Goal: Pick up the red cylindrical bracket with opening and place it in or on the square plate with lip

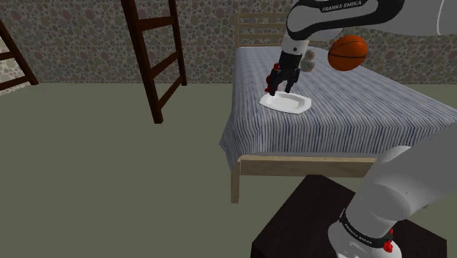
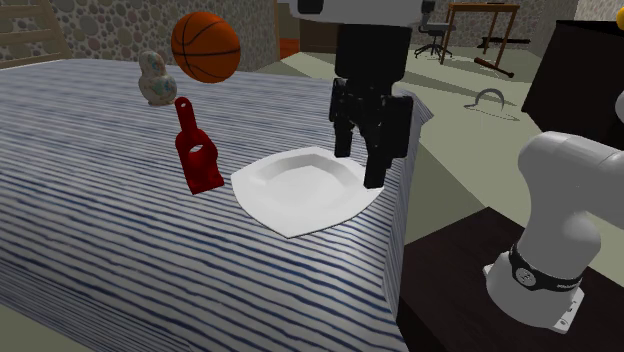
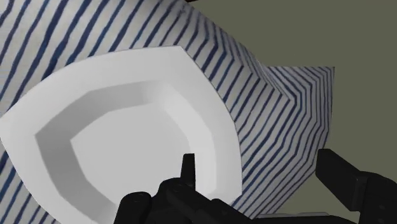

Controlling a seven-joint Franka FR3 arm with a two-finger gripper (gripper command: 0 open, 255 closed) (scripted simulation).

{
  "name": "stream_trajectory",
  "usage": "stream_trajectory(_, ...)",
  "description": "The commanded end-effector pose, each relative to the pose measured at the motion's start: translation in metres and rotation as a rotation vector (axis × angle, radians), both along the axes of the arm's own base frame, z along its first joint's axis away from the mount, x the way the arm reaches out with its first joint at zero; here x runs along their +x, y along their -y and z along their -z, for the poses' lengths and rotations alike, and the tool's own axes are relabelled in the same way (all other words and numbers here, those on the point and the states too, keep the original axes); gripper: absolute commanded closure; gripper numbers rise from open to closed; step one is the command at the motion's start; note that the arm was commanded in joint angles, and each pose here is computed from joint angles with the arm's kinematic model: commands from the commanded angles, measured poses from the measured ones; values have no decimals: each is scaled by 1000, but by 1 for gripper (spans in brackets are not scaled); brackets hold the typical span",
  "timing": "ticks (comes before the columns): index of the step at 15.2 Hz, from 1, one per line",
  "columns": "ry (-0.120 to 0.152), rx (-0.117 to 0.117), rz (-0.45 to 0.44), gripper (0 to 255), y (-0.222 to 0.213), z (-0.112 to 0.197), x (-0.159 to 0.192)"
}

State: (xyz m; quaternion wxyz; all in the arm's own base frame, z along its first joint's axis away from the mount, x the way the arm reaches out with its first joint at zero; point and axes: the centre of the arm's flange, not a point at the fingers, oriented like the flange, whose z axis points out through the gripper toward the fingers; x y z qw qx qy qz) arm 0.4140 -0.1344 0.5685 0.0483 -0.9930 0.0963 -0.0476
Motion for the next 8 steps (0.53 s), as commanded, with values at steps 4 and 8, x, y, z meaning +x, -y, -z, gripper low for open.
stream_trajectory(4, 37, 1, 13, 0, 54, -3, 32)
stream_trajectory(8, 66, 3, 24, 0, 97, -6, 57)
